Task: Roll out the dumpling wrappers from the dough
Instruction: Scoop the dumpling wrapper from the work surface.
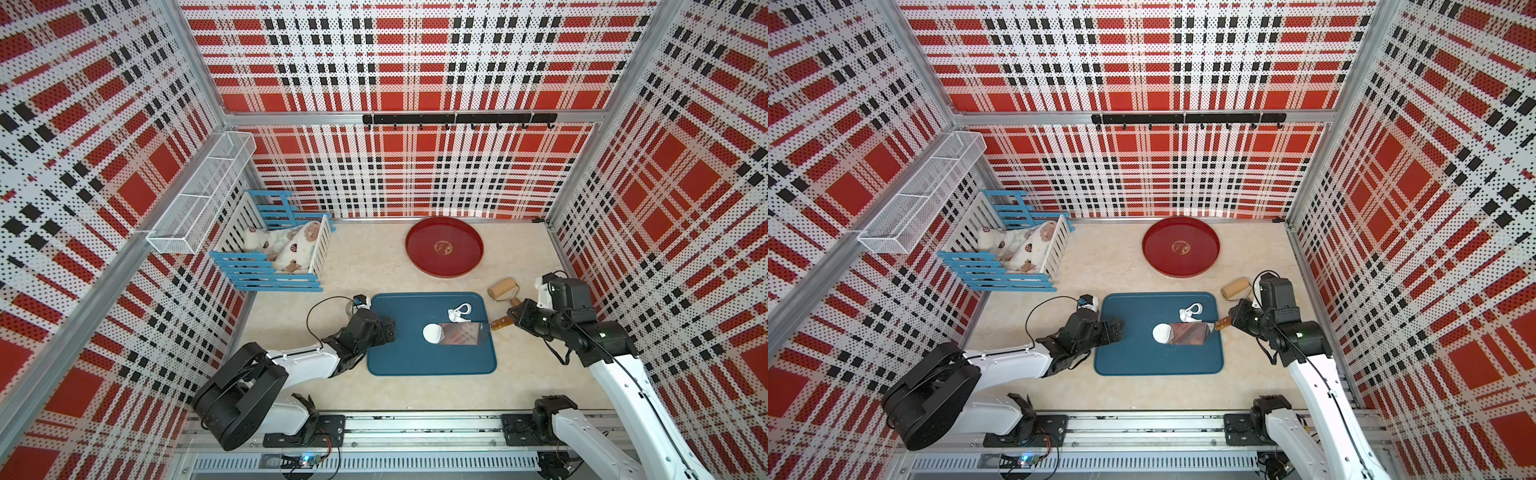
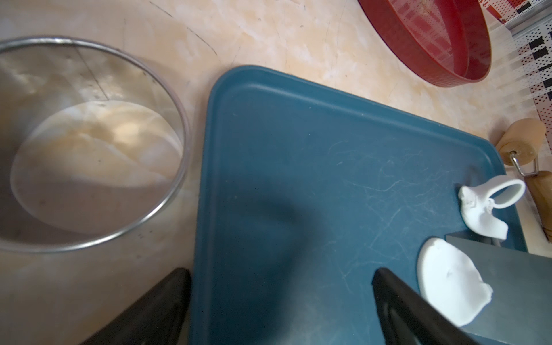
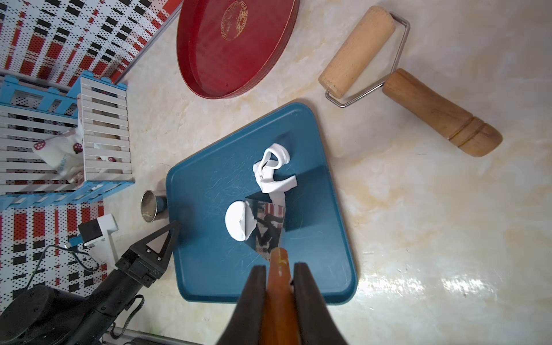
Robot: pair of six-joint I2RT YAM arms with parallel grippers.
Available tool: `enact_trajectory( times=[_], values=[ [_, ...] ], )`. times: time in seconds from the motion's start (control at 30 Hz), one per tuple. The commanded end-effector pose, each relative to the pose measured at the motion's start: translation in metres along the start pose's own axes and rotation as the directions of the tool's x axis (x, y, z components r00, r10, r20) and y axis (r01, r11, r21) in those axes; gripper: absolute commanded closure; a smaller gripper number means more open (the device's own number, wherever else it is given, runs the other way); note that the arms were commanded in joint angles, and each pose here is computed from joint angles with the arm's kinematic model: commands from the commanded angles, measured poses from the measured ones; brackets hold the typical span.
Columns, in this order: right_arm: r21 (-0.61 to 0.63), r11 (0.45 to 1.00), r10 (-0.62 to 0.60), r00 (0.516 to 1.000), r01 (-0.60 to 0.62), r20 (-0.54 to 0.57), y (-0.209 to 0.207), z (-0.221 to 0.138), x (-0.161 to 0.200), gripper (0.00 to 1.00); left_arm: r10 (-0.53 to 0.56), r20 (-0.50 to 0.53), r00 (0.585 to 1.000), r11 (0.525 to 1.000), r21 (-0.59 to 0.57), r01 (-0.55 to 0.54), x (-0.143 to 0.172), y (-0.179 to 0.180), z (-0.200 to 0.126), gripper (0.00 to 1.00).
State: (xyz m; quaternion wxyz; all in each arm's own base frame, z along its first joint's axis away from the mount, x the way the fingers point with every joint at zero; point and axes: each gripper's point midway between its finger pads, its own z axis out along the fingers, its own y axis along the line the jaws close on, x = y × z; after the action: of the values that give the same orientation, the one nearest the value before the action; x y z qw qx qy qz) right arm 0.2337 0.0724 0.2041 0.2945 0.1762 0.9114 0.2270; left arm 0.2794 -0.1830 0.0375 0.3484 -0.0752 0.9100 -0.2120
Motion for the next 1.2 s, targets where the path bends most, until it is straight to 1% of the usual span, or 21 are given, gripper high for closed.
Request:
enact_trajectory(
  times=[0.0,0.27,0.57,1.17],
  values=[
    [-0.043,0.999,0.013,1.0,-0.012,0.026,0.007,-0.001,-0.005,1.0,0.0,-0.029,1.0,1.0,-0.015,-0.001,0.01,0.007,0.0,0.0],
    [-0.052,0.998,0.026,0.999,-0.024,0.032,0.007,0.001,-0.005,1.0,0.002,-0.029,1.0,1.0,-0.016,-0.002,0.01,0.008,0.0,0.0],
    [-0.119,0.992,0.039,0.998,-0.033,0.041,0.021,-0.007,-0.008,1.0,0.002,-0.029,1.0,1.0,-0.02,-0.003,0.01,0.008,0.001,0.0],
    [-0.148,0.989,0.03,0.998,-0.021,0.062,0.031,-0.02,-0.015,1.0,-0.001,-0.027,1.0,1.0,-0.021,0.0,0.01,0.008,0.001,0.0]
  ],
)
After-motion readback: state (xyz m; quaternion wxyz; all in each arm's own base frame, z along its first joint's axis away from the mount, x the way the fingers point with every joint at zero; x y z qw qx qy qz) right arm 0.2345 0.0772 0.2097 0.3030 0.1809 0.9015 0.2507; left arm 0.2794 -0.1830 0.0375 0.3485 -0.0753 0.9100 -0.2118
